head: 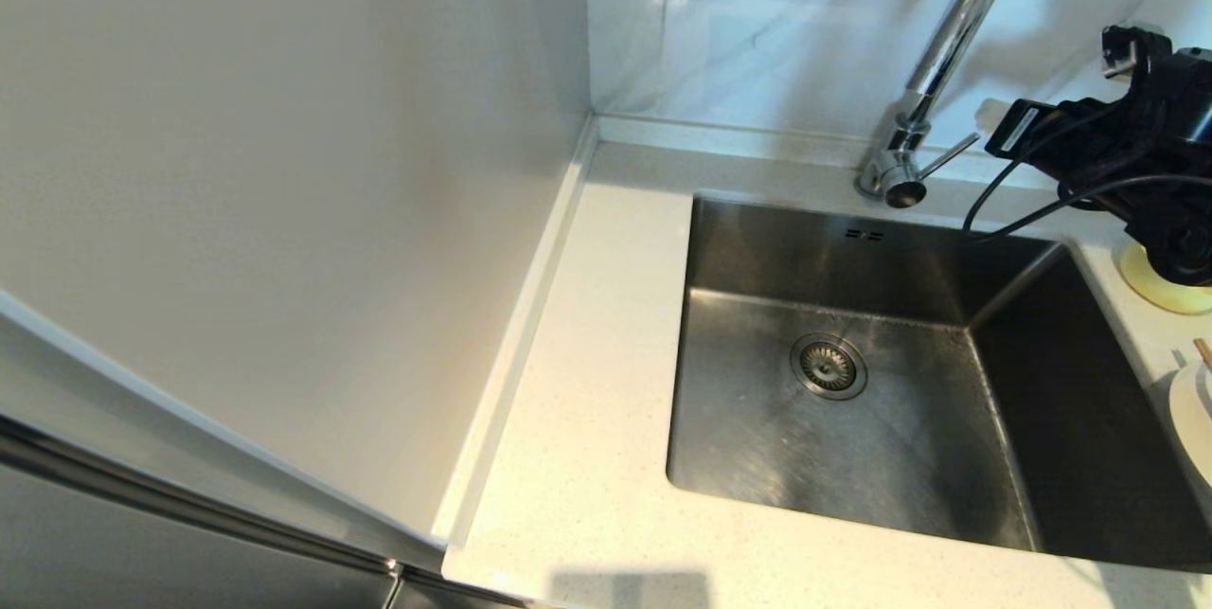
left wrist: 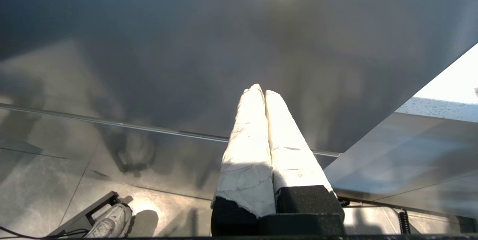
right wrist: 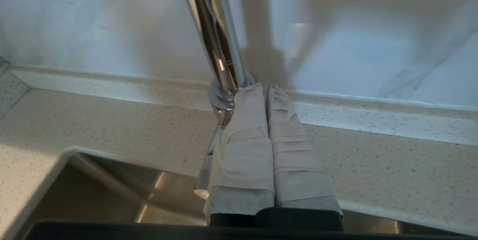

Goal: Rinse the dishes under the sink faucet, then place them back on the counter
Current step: Turn on the faucet

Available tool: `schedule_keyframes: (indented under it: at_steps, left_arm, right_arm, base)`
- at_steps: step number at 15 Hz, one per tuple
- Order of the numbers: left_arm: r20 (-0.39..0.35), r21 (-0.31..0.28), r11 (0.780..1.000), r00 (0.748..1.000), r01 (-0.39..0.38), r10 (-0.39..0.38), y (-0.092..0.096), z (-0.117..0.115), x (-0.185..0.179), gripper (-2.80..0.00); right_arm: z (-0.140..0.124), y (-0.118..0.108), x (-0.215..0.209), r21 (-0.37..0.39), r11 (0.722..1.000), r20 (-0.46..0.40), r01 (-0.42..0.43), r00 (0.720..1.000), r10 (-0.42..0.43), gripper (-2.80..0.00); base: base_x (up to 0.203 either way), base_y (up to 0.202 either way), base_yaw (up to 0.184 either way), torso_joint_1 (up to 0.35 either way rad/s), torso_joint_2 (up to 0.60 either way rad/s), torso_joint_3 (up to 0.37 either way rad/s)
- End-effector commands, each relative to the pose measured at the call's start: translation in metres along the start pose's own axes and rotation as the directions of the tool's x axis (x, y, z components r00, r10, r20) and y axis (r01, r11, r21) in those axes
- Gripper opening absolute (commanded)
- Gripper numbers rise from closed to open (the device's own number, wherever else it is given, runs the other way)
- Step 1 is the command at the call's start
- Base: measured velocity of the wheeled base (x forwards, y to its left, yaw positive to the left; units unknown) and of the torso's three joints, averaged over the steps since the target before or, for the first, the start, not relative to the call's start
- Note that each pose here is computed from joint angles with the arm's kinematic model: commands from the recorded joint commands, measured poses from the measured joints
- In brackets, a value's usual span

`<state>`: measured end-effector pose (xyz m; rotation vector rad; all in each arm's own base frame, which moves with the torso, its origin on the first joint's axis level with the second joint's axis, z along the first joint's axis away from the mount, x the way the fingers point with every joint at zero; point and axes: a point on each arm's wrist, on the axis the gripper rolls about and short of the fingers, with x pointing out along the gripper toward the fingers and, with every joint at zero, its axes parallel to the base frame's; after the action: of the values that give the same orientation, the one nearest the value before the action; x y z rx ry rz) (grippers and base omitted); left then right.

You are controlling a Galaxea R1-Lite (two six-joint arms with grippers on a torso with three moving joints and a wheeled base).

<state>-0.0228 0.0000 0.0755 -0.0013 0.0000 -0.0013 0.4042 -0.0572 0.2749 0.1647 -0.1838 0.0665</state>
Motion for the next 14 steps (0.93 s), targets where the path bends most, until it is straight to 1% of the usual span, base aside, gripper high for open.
schedule_keyframes:
  at_steps: [1, 11, 14]
  left_arm:
    - [0.000, 0.000, 1.000, 1.000, 0.000, 0.000, 0.000, 0.000, 0.000, -2.80]
    - [0.000, 0.000, 1.000, 1.000, 0.000, 0.000, 0.000, 0.000, 0.000, -2.80]
    - [0.000, 0.000, 1.000, 1.000, 0.000, 0.000, 0.000, 0.000, 0.000, -2.80]
  right_arm:
    - [0.000, 0.004, 0.001, 0.002, 1.000, 0.002, -0.012, 1.000, 0.012, -2.80]
    - [-0.014, 0.002, 0.004, 0.006, 1.000, -0.047, -0.012, 0.999, 0.012, -2.80]
    - [-0.007, 0.003, -0.005, -0.001, 1.000, -0.091, -0.001, 0.996, 0.001, -2.80]
  base:
    - [0.000, 0.000, 0.000, 0.000, 0.00, 0.000]
    - [0.000, 0.000, 0.000, 0.000, 0.00, 0.000]
    - [0.000, 0.000, 0.000, 0.000, 0.00, 0.000]
